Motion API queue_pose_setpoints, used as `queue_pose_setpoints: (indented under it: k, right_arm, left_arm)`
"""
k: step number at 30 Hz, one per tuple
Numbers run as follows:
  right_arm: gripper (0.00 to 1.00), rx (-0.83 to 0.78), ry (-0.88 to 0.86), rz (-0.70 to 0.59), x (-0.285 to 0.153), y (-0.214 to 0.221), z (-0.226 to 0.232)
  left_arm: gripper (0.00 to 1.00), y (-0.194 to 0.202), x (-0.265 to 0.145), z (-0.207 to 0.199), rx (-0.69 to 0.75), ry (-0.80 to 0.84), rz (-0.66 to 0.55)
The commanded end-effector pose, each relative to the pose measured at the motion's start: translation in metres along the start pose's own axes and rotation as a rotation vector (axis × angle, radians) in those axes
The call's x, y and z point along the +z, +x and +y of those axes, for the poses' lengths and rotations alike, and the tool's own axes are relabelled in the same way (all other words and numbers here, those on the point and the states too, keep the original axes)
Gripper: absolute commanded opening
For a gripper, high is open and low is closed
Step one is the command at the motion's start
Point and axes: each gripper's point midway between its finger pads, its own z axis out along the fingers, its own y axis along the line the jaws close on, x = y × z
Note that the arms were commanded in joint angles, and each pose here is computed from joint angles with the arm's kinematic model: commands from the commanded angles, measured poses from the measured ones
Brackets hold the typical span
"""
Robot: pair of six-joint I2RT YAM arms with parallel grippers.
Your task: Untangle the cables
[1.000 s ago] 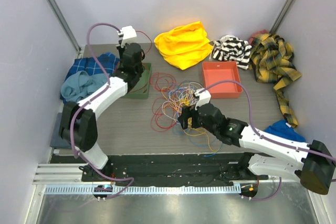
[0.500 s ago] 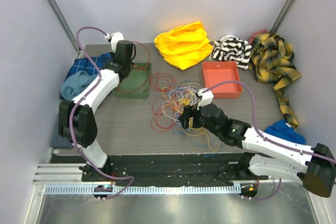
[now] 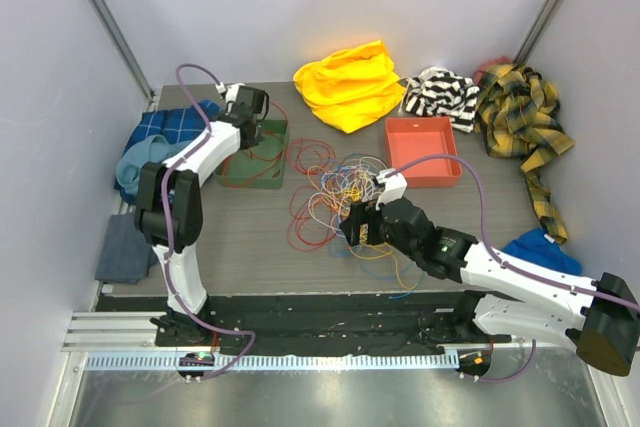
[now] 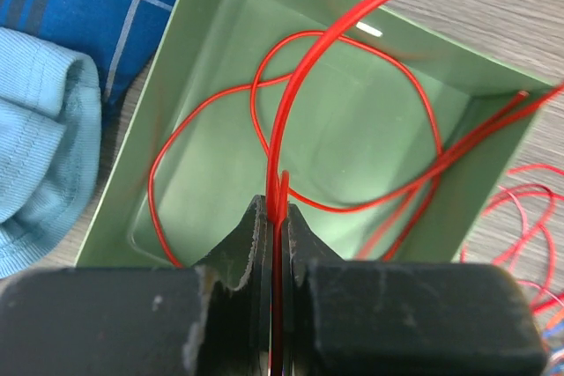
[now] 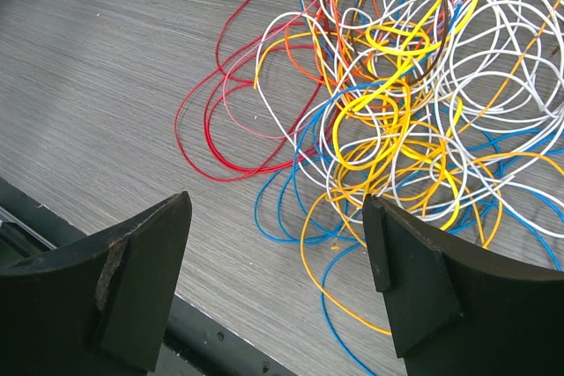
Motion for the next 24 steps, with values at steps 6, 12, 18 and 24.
queue_pose_setpoints:
  k: [6,12,18,24]
  right_arm:
    - [0.87,0.002,-0.004,-0.049,0.005,-0.012,0.004]
    - [0.87,0.004,-0.024,-0.041,0.008,-0.014,0.011]
    - [0.87,0.003,-0.023,-0.046,0.007,-0.016,0.012]
    - [0.86,0.011,-0.028,-0.051,0.006,-0.019,0.013]
  left_arm:
    - [0.99,-0.012,-0.017,0.020,0.027,-0.083,-0.011]
    - [1.00,-0.059,-0.061,0.022,-0.035,-0.040,-0.150]
    - [1.00,-0.118,-0.123,0.018,-0.139,0.070,-0.324]
    - [1.00,-0.122,-0.155,0.018,-0.155,0.131,-0.374]
